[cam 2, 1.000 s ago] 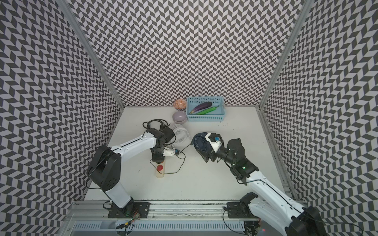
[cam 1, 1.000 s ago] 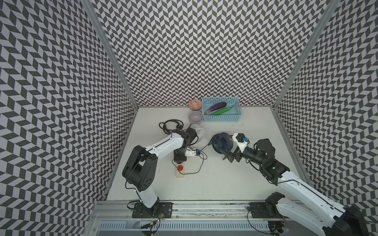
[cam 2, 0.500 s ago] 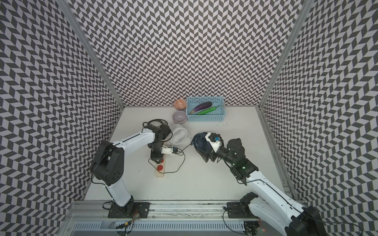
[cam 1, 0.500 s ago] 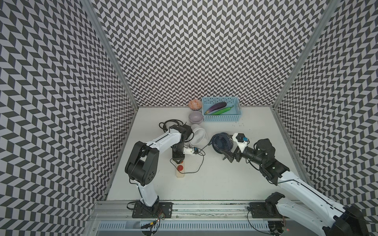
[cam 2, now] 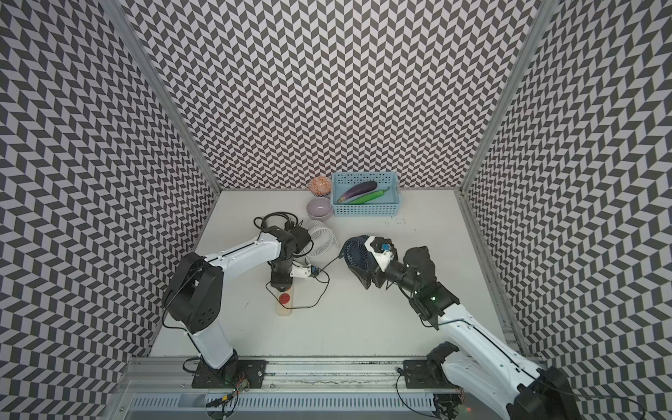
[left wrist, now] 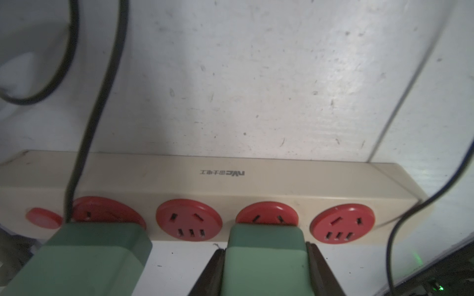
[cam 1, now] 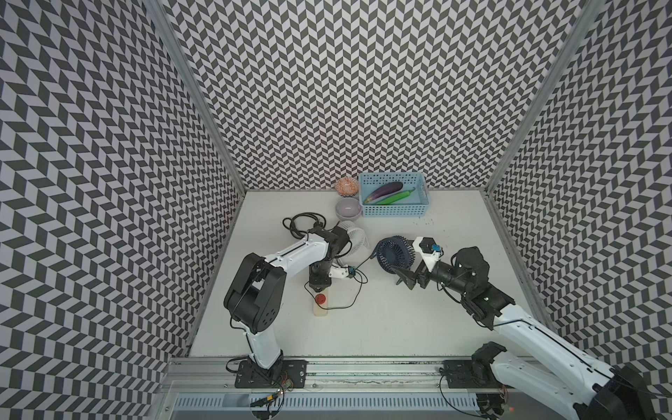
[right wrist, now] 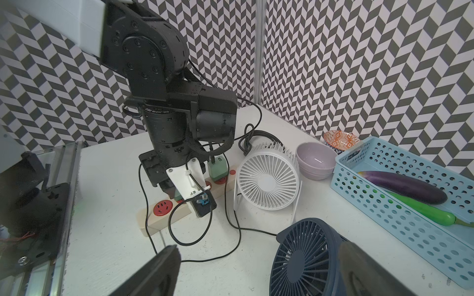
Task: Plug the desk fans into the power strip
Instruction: Insert the plug into the socket.
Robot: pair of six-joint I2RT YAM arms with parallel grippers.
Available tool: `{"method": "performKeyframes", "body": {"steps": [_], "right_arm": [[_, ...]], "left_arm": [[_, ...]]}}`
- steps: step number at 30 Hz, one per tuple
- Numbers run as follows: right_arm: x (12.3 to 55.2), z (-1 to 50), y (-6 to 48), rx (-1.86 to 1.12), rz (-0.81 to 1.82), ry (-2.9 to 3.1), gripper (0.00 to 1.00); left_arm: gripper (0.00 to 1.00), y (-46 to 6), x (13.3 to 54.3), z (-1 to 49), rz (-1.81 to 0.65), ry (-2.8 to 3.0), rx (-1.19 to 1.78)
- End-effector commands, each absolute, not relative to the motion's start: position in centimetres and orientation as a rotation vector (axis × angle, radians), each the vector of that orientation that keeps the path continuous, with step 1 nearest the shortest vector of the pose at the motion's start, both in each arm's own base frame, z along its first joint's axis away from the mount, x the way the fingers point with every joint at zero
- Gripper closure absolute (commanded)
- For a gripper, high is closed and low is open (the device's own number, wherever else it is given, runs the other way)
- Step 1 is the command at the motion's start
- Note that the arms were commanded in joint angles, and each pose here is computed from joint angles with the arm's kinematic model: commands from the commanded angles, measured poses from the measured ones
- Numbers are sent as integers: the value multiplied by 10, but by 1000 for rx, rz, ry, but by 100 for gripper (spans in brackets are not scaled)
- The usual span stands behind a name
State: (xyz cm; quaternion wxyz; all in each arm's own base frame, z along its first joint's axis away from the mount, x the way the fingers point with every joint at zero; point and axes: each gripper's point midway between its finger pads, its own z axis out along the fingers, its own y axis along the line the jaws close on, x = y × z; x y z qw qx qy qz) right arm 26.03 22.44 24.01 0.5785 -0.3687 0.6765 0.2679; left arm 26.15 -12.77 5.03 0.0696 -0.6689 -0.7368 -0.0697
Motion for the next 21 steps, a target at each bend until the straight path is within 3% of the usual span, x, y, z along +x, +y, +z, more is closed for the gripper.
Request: {"method": "performKeyframes", "body": {"steps": [1, 10, 12, 21], "right_arm": [[260, 257, 225, -867, 614, 1520, 0], [255, 268, 231, -897, 666, 1500, 1], [252, 269, 234, -913, 687, 1492, 0], [250, 267, 261, -948, 807, 1476, 5]], "left_arm": [[70, -182, 278, 15, 84, -2391, -2132], [32, -192, 314, 111, 75, -2576, -2239], [2, -194, 318, 133, 63, -2622, -2267], [0, -185, 334, 208, 141, -3032, -2128]]}}
